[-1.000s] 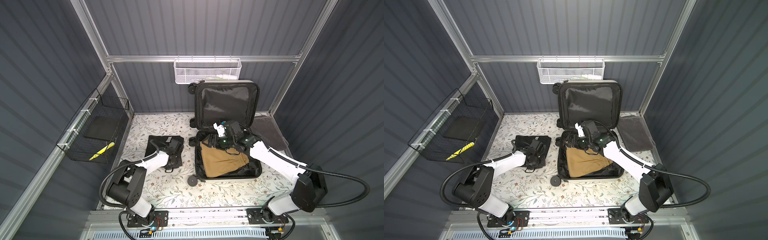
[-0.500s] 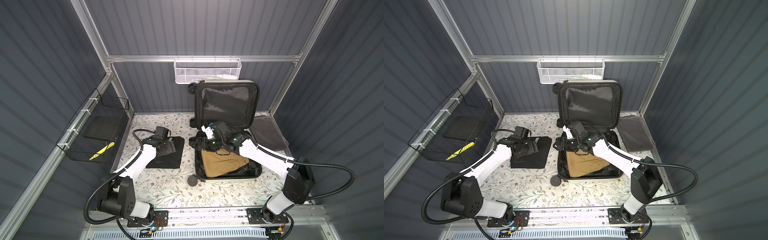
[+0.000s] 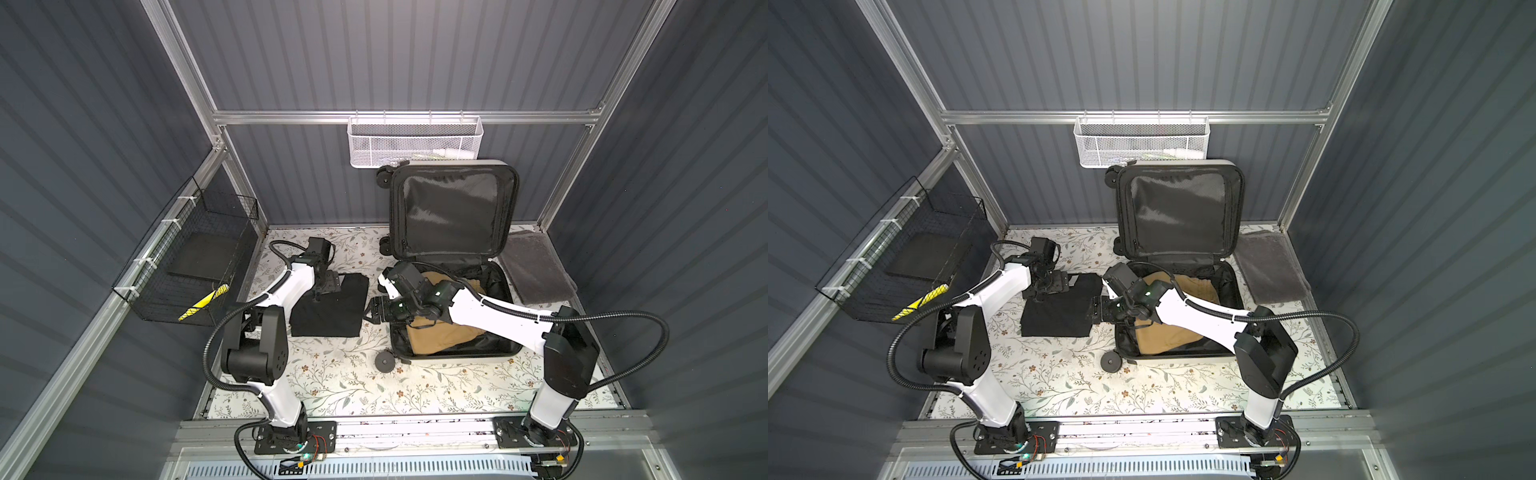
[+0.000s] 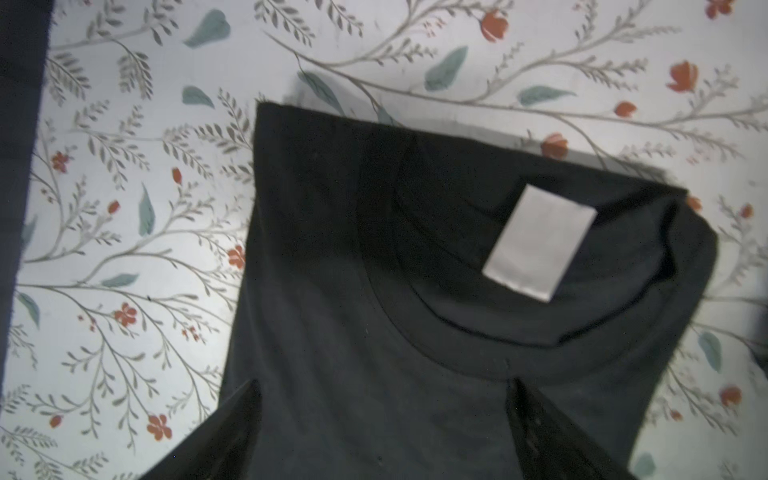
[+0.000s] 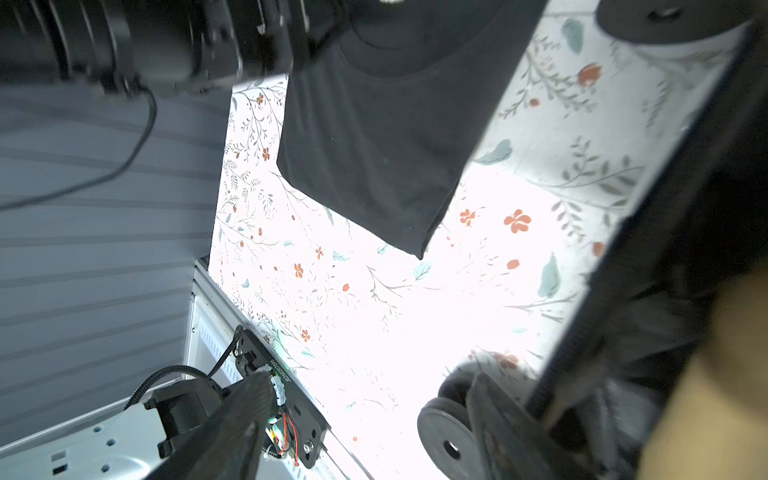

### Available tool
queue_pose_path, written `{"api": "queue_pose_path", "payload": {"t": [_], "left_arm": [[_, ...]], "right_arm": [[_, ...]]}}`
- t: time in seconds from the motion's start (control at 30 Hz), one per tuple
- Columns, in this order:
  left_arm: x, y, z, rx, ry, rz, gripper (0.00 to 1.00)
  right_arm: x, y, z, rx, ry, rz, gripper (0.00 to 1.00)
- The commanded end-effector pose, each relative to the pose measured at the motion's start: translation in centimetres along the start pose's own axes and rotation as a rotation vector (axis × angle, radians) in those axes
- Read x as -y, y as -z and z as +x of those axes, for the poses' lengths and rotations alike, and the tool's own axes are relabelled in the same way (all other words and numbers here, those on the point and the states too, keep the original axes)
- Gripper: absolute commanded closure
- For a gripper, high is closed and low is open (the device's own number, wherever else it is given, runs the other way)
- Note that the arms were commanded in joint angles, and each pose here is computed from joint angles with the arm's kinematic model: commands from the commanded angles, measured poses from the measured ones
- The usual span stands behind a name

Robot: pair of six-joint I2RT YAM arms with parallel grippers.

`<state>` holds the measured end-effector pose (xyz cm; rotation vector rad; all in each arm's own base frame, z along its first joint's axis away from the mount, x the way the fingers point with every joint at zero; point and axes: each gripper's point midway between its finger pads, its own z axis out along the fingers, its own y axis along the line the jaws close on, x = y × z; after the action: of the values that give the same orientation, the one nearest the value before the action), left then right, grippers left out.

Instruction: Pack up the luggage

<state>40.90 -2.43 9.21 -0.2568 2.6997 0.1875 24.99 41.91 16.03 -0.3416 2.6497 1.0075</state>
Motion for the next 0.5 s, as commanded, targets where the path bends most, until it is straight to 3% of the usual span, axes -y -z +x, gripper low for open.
{"api": "queue_pose_path", "payload": {"t": [0.0, 0.47], "left_arm": [[-1.6, -0.9, -1.6, 0.022, -0.016, -0.055, 0.08], [-4.0, -4.3, -4.3, 0.054, -0.013, -0.12, 0.08]], "right_arm": [[-0.9, -0.9, -0.1, 0.017, -0.022, 0.024, 0.25], [1.2, -5.9, 2.3, -0.013, -0.141, 0.153, 0.34]]}}
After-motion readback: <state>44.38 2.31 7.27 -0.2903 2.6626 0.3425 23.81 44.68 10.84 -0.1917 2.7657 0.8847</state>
